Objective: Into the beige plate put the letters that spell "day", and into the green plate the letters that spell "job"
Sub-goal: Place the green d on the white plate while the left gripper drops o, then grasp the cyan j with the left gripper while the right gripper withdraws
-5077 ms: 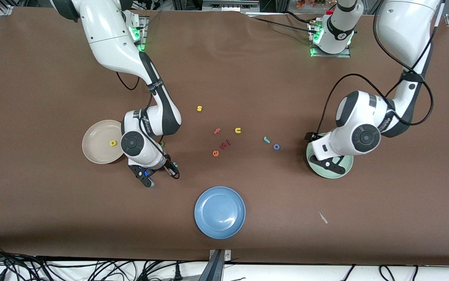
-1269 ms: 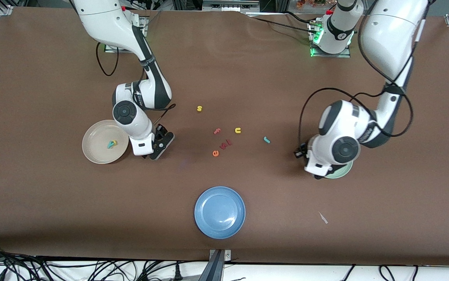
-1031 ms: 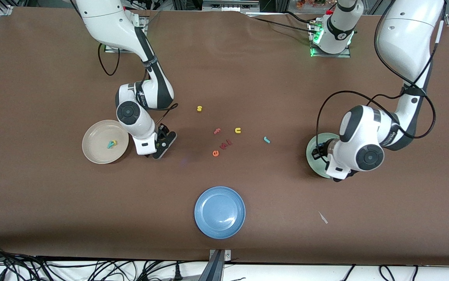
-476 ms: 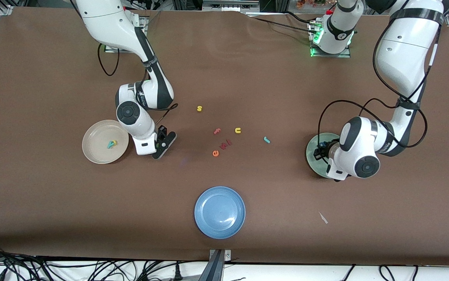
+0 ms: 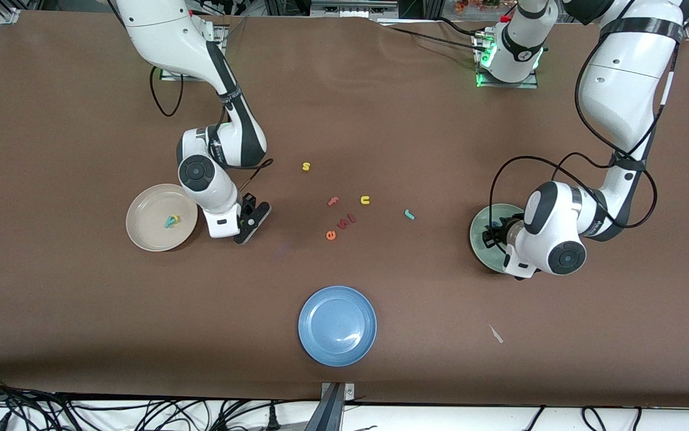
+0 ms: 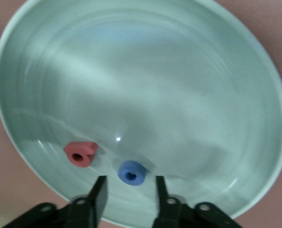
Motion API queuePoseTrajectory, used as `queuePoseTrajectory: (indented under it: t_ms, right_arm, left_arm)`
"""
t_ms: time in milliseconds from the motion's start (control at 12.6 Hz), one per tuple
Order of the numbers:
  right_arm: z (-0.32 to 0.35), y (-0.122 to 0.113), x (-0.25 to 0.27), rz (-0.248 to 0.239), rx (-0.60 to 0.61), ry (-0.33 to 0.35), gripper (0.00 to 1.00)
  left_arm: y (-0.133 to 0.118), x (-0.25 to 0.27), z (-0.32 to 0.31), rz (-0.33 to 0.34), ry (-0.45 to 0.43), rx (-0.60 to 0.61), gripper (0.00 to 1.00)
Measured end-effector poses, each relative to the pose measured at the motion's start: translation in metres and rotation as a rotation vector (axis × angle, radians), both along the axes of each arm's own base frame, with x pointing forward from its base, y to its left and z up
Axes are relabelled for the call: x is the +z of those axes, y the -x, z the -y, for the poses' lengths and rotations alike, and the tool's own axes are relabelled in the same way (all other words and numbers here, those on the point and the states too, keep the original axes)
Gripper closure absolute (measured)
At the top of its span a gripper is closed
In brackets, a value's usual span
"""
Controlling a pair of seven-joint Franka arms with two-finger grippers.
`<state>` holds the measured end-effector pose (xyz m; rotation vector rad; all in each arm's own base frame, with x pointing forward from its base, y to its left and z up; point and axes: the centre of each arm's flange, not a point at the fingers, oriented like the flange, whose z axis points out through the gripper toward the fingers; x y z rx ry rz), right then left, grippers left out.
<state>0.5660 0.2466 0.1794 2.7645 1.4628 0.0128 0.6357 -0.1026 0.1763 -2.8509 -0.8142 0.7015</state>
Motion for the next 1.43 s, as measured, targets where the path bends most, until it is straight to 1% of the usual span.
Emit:
queuePoseTrajectory:
  t_ms: [159, 317, 476, 555, 714, 873, 952, 1111, 1269, 1349, 1428]
  right_arm:
    - [-0.001, -0.001, 0.001, 0.0, -0.006, -0.001, 0.72]
    - [-0.002, -0.006, 0.008, -0.024, -0.029, -0.001, 0.72]
    - [0.009, -0.024, 0.03, -0.06, -0.115, 0.011, 0.72]
    - [0.023, -0.034, 0.043, -0.078, -0.178, 0.019, 0.72]
    - [0.068, -0.049, 0.063, -0.124, -0.304, 0.044, 0.72]
    - [0.111, -0.054, 0.069, -0.161, -0.408, 0.072, 0.72]
    - [0.128, -0.055, 0.071, -0.169, -0.456, 0.085, 0.72]
    - [0.155, -0.056, 0.071, -0.189, -0.527, 0.102, 0.71]
    - [0.179, -0.056, 0.068, -0.21, -0.614, 0.11, 0.55]
    - [0.184, -0.056, 0.068, -0.212, -0.657, 0.113, 0.41]
    - [0.183, -0.056, 0.068, -0.209, -0.691, 0.115, 0.32]
  left_arm:
    - [-0.005, 0.009, 0.001, 0.016, 0.002, 0.0, 0.24]
    - [-0.011, 0.031, 0.005, 0.047, 0.007, -0.005, 0.01]
    - [-0.013, 0.066, 0.029, 0.092, 0.032, -0.036, 0.0]
    - [-0.011, 0.082, 0.044, 0.11, 0.046, -0.056, 0.0]
    - [-0.005, 0.098, 0.072, 0.119, 0.073, -0.055, 0.0]
    - [0.002, 0.101, 0.094, 0.108, 0.073, -0.012, 0.0]
    - [0.006, 0.102, 0.106, 0.106, 0.069, 0.011, 0.0]
    - [0.013, 0.102, 0.133, 0.127, 0.062, 0.058, 0.0]
    - [0.023, 0.094, 0.163, 0.16, 0.049, 0.112, 0.01]
    - [0.029, 0.089, 0.175, 0.175, 0.044, 0.137, 0.03]
    - [0.033, 0.083, 0.184, 0.193, 0.043, 0.16, 0.04]
